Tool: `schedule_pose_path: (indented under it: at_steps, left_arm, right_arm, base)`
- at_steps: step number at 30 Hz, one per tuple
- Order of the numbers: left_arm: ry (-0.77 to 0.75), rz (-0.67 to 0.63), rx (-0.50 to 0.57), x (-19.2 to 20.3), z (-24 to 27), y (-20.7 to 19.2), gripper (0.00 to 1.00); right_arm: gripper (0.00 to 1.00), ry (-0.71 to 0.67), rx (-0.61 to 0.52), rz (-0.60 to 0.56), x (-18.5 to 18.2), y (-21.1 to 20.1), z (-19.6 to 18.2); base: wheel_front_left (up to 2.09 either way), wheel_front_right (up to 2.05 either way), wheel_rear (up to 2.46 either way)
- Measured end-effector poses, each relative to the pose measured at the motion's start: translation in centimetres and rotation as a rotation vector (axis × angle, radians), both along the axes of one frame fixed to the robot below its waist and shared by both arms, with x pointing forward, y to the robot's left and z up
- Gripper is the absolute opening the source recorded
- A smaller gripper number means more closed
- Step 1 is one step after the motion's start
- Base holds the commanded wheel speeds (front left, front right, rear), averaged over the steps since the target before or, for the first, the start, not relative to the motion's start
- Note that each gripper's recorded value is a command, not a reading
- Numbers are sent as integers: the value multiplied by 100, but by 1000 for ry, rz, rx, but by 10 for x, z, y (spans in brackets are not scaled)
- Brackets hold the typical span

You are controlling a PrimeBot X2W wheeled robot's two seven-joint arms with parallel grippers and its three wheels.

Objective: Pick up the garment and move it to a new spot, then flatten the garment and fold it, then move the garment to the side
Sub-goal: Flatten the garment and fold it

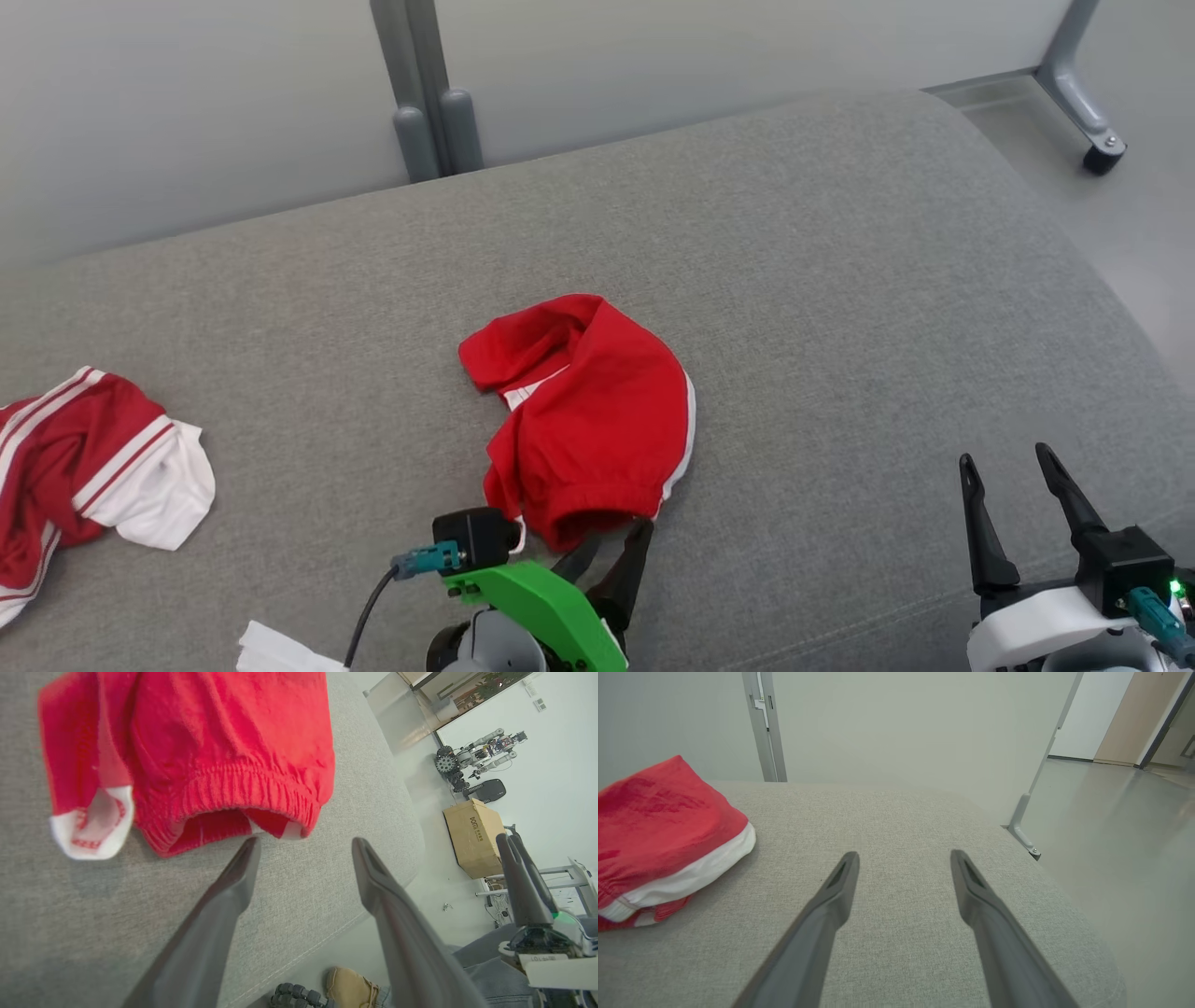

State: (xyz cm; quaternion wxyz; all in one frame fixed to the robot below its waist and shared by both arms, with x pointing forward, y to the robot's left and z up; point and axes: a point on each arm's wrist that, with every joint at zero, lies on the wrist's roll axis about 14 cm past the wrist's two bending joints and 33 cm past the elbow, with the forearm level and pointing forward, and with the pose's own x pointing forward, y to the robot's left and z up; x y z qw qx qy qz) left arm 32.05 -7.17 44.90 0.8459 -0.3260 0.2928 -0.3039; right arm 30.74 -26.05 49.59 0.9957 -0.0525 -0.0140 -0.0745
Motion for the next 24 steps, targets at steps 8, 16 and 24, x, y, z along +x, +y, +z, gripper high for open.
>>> schedule_pose_path:
  at_steps: [8,16,24]
  left_arm:
    - [66,-24,70,9,-31,-17,100]
    - [12,-46,89,15,-34,-30,68]
    - [-104,-101,80,23,-11,-43,0]
  right_arm:
    - [100,29,6,-82,-14,-20,-7]
    - [100,50,10,-112,-19,-26,-13]
    - [100,42,14,-94,-12,-21,-11]
  base:
    - [0,0,0]
    - [0,0,0]
    - [0,0,0]
